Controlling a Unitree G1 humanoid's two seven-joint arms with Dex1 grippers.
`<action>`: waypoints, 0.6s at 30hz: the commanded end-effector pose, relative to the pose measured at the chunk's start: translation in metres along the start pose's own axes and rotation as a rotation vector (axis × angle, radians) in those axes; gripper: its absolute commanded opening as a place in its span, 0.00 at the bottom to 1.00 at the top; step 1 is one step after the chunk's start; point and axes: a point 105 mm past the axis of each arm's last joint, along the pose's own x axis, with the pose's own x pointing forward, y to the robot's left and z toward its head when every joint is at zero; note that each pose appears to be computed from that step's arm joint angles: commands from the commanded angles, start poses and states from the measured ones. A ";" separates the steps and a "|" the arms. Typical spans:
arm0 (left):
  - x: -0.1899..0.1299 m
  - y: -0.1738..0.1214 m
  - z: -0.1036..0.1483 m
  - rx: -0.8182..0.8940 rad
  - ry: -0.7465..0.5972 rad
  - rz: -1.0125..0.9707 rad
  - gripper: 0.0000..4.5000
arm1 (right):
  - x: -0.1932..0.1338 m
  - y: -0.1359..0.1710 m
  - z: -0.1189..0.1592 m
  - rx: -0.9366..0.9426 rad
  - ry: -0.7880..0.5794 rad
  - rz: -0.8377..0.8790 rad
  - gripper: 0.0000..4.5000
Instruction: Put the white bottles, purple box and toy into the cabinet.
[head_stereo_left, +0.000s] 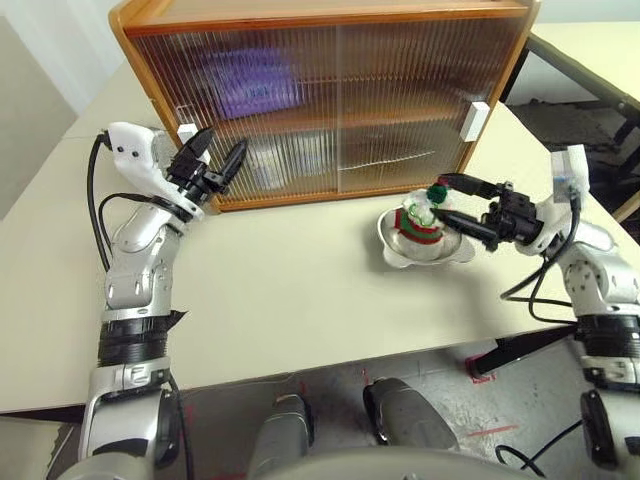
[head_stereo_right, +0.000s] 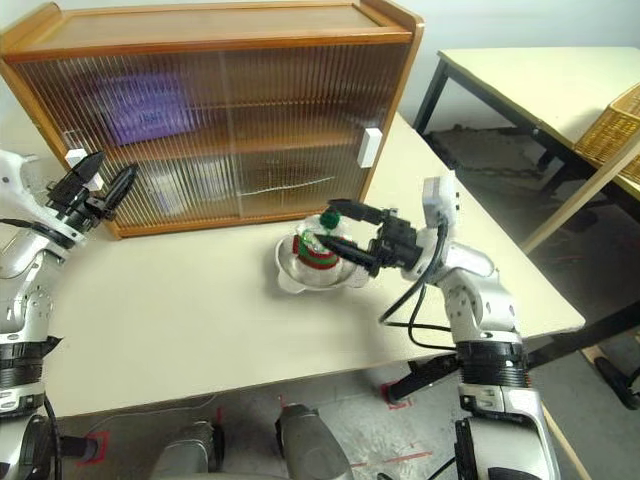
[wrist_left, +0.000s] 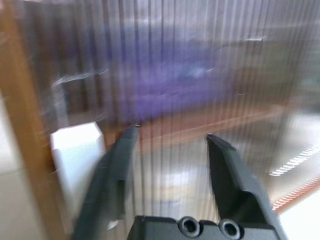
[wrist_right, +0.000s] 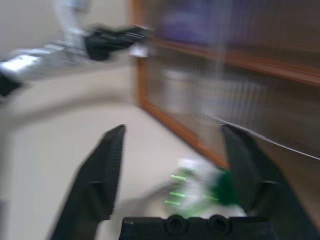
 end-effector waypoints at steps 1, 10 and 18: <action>-0.014 -0.024 -0.006 -0.079 0.032 -0.195 0.97 | -0.008 -0.018 -0.002 -0.002 0.025 -0.094 0.53; -0.073 -0.047 0.002 -0.169 0.096 -0.538 1.00 | -0.035 -0.062 0.011 -0.057 0.073 -0.270 0.01; -0.101 -0.054 0.005 -0.166 0.112 -0.660 1.00 | -0.046 -0.104 0.026 -0.131 0.083 -0.528 0.01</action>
